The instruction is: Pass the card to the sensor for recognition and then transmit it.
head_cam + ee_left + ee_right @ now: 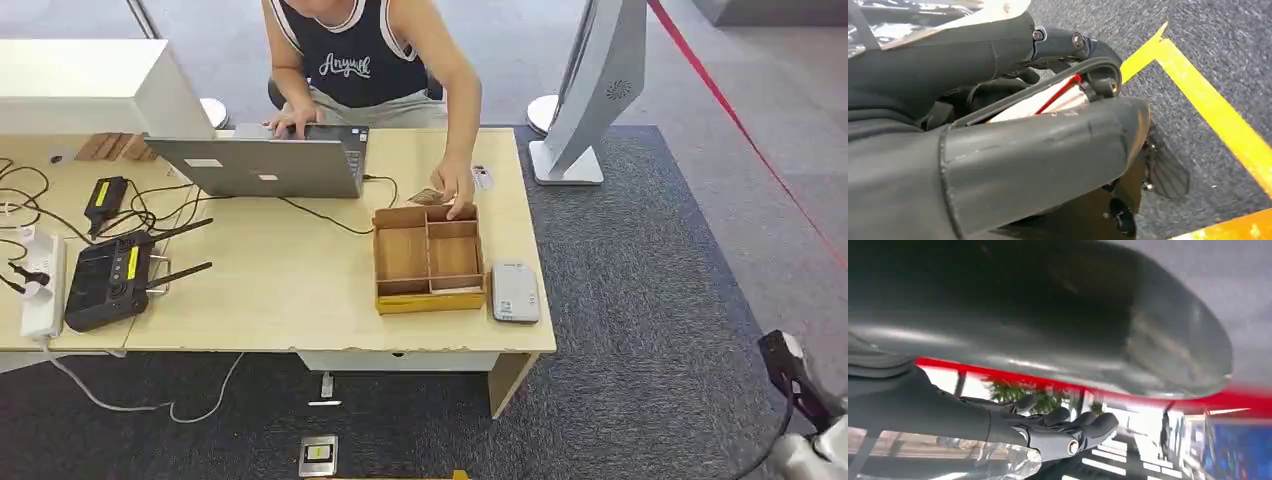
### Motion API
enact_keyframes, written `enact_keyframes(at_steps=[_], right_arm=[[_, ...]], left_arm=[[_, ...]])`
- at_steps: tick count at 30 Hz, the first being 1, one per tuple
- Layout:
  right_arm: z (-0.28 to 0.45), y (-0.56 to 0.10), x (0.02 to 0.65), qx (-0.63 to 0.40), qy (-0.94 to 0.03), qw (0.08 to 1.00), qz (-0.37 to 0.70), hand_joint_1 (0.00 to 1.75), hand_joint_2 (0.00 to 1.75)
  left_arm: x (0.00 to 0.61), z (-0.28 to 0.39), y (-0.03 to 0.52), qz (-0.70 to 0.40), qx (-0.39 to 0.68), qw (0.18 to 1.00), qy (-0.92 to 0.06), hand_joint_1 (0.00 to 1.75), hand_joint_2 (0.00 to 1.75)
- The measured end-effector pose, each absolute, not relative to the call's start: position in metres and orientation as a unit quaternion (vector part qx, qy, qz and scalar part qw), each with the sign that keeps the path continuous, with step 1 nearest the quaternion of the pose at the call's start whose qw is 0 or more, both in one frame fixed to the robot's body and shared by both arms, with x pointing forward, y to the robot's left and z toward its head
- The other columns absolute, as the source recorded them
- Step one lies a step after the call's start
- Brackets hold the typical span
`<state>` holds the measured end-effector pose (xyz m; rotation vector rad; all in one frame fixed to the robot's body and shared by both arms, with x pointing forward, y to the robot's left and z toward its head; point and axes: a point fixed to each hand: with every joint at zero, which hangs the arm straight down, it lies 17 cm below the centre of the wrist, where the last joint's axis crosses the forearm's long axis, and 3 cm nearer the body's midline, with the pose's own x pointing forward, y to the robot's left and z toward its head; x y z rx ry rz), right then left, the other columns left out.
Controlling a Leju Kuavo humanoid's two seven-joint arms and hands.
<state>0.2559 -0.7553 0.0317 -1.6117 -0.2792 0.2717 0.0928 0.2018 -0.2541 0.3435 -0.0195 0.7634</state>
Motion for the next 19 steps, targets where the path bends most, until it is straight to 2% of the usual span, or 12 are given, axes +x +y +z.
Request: enact_keyframes(at_steps=[3, 8, 13, 19], right_arm=[[0.000, -0.739, 0.234, -0.700, -0.102, 0.698, 0.113, 0.00, 0.00], [-0.053, -0.710, 0.203, -0.652, -0.071, 0.750, 0.084, 0.00, 0.00], [-0.120, -0.666, 0.162, -0.549, -0.005, 0.835, 0.034, 0.00, 0.00], [-0.159, -0.623, 0.142, -0.482, 0.021, 0.876, 0.020, 0.00, 0.00]], left_arm=[[0.085, -0.257, 0.194, 0.342, 0.148, 0.928, 0.025, 0.00, 0.00], [0.070, -0.264, 0.194, 0.364, 0.112, 0.923, 0.060, 0.00, 0.00], [0.078, -0.266, 0.193, 0.366, 0.088, 0.925, 0.049, 0.00, 0.00], [0.099, -0.265, 0.197, 0.304, 0.063, 0.951, 0.004, 0.00, 0.00]])
